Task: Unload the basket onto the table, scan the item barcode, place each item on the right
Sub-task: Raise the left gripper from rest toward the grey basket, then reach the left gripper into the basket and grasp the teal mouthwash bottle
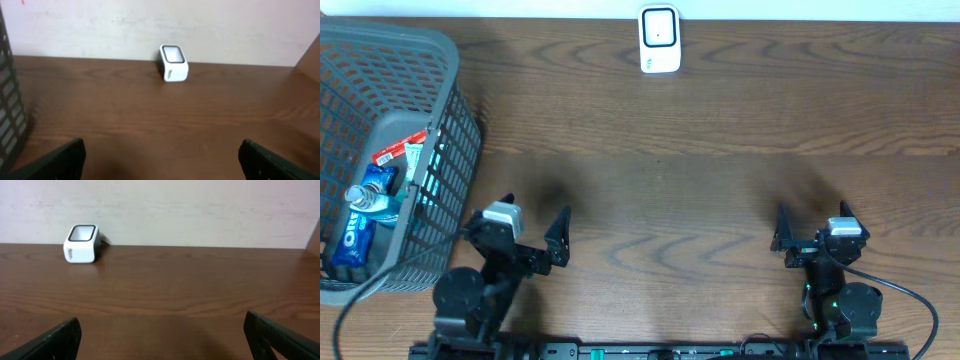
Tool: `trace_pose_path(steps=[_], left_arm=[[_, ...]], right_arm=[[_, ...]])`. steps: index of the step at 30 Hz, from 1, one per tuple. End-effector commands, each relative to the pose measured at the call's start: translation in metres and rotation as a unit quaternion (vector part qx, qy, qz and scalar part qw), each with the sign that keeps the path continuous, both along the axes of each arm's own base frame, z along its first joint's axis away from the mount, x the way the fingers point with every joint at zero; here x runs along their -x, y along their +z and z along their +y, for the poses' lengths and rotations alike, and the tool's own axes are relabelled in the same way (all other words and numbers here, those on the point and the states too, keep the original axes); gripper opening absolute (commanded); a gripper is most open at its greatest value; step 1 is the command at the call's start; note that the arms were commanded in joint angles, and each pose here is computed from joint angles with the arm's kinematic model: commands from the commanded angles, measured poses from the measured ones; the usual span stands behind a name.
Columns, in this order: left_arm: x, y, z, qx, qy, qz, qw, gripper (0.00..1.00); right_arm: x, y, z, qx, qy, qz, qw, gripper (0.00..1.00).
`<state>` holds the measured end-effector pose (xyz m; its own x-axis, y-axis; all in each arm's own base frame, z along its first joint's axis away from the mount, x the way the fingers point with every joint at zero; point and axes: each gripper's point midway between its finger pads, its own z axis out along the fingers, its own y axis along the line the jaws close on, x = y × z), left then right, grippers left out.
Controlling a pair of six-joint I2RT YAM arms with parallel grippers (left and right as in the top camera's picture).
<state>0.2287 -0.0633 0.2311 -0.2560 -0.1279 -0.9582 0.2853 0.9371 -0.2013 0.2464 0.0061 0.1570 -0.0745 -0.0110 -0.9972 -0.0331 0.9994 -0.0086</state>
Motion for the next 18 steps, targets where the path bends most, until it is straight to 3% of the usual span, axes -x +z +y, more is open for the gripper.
trace_pose_path(steps=[1, 10, 18], left_arm=[[-0.001, 0.030, -0.005, 0.007, -0.011, 0.007, 1.000, 0.98], [0.001, 0.079, -0.004, -0.004, -0.010, 0.099, 0.995, 0.98], [0.004, 0.106, -0.001, -0.005, -0.002, 0.095, 0.995, 0.98]], right_arm=[[0.000, 0.000, 0.000, -0.005, -0.001, 0.000, 1.000, 0.99], [0.000, -0.001, 0.000, -0.005, -0.001, 0.001, 1.000, 0.99], [0.000, -0.001, 0.000, -0.005, -0.001, 0.001, 1.000, 0.99]])
